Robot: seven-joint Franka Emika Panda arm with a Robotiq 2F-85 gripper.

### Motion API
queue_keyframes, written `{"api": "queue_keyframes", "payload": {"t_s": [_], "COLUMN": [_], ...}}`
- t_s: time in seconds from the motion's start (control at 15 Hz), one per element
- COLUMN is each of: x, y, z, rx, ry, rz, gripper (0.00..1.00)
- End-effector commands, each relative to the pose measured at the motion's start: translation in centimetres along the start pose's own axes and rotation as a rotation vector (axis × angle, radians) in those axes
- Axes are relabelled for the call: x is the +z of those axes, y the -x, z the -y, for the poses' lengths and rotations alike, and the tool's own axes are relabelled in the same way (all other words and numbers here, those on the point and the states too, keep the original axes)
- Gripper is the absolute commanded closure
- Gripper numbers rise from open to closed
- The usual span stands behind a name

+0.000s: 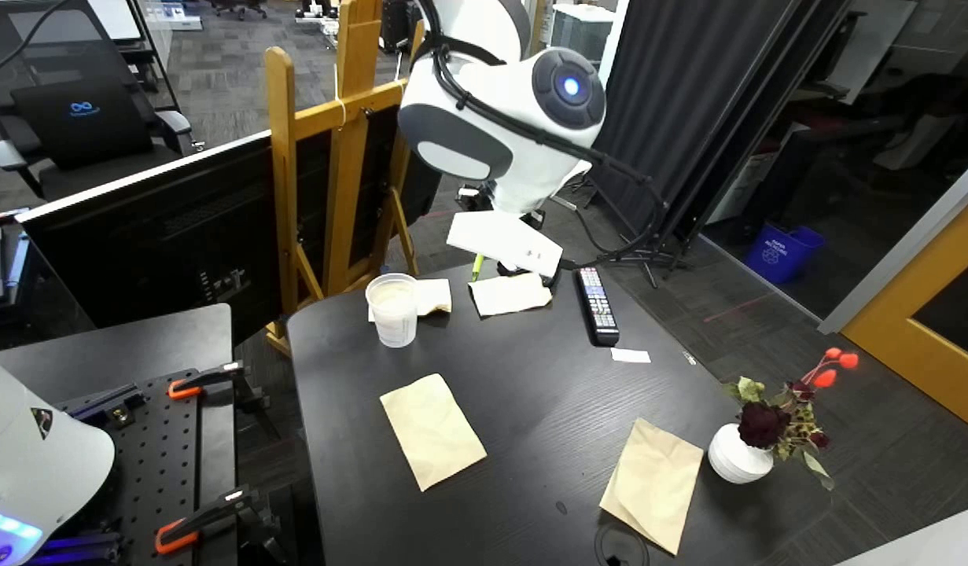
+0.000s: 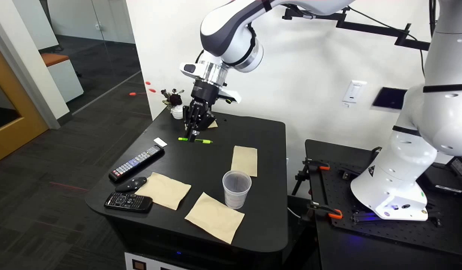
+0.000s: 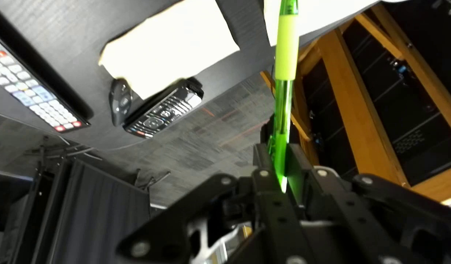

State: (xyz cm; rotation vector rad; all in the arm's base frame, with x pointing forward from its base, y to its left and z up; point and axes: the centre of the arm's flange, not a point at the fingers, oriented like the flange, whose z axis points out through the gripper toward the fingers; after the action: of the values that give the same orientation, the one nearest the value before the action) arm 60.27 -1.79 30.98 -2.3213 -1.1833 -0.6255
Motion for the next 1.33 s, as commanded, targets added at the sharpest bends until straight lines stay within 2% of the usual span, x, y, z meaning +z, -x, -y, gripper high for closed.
{"api": "queue_keyframes", "payload": {"t_s": [0.0, 0.4, 0.8, 0.93, 1.13, 1.2, 1.27], "x": [0.4, -0.2, -1.3, -1.2, -0.6, -0.7, -0.4], "y": [1.3, 2.1, 3.5, 3.6, 3.7, 4.2, 4.2], "z": [0.0, -0.4, 0.1, 0.6, 1.5, 2.4, 2.6], "rx": [-0.076, -0.233, -0.396, -0.441, -0.447, -0.421, -0.426], "ry": [-0.079, -0.221, -0.455, -0.558, -0.742, -0.653, -0.69], "rz": [-0.173, -0.441, -0.619, -0.648, -0.635, -0.642, -0.643], "gripper": [0.96, 0.96, 0.96, 0.96, 0.96, 0.83, 0.83]}}
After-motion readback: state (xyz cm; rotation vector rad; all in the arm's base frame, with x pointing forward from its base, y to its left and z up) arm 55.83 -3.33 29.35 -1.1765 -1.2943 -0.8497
